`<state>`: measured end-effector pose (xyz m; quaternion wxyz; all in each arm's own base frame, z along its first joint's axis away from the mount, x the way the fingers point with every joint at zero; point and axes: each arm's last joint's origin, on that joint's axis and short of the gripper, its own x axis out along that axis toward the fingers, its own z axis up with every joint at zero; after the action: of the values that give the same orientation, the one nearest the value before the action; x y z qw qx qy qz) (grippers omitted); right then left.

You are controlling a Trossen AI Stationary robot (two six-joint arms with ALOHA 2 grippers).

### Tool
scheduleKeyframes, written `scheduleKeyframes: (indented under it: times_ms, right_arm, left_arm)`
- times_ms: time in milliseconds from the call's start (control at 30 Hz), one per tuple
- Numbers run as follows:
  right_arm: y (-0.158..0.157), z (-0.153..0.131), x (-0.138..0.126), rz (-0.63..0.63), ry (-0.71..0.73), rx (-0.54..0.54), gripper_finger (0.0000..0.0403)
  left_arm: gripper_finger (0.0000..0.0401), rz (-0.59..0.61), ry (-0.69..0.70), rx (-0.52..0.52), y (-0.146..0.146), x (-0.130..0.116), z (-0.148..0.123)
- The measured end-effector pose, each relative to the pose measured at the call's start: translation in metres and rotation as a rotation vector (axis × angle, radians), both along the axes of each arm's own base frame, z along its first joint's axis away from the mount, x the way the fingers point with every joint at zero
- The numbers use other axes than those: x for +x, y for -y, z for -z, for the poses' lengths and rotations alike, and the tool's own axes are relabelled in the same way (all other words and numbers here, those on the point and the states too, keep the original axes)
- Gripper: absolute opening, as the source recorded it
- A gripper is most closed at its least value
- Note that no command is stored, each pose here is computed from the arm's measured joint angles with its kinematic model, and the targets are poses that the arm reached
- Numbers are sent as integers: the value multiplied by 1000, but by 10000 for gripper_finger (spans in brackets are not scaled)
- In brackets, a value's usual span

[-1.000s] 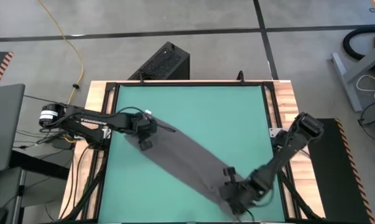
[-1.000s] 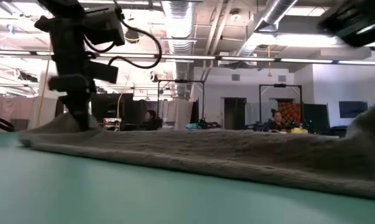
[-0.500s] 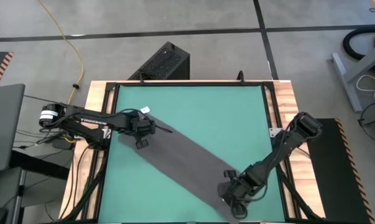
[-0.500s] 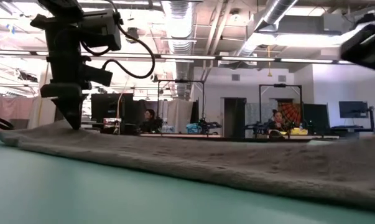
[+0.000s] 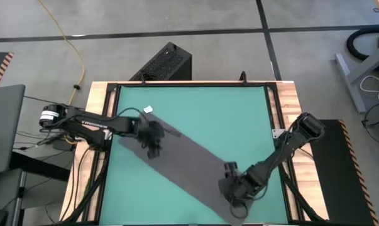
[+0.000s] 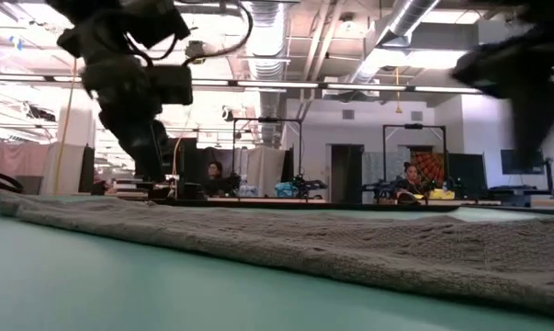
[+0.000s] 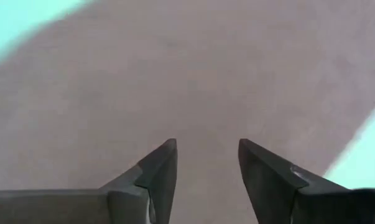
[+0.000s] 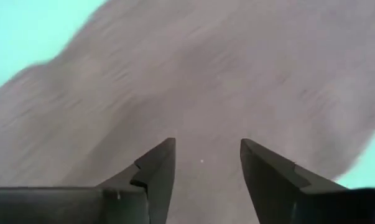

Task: Roll towel
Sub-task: Fold the gray towel

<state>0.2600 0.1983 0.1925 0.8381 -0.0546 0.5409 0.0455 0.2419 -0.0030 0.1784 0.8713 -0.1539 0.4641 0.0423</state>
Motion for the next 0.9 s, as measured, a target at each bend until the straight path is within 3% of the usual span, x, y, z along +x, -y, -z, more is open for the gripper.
scheduleKeyframes:
  times_ms: [233, 467, 567, 700, 900]
  right_arm:
    - [37, 14, 25, 35, 63, 11, 206]
    - [62, 57, 5, 177, -23, 67, 205]
    - [58, 70, -4, 213, 22, 109, 205]
    - [44, 74, -9, 243, 109, 206, 205]
    - [18, 65, -8, 278, 255, 382, 205]
  left_arm:
    - [144, 111, -125, 63, 35, -3, 35]
    - [137, 156, -254, 90, 35, -14, 53]
    - [137, 188, -291, 149, 31, -23, 55]
    - [137, 143, -306, 221, 14, -30, 53]
    - [137, -26, -295, 303, -22, -34, 45]
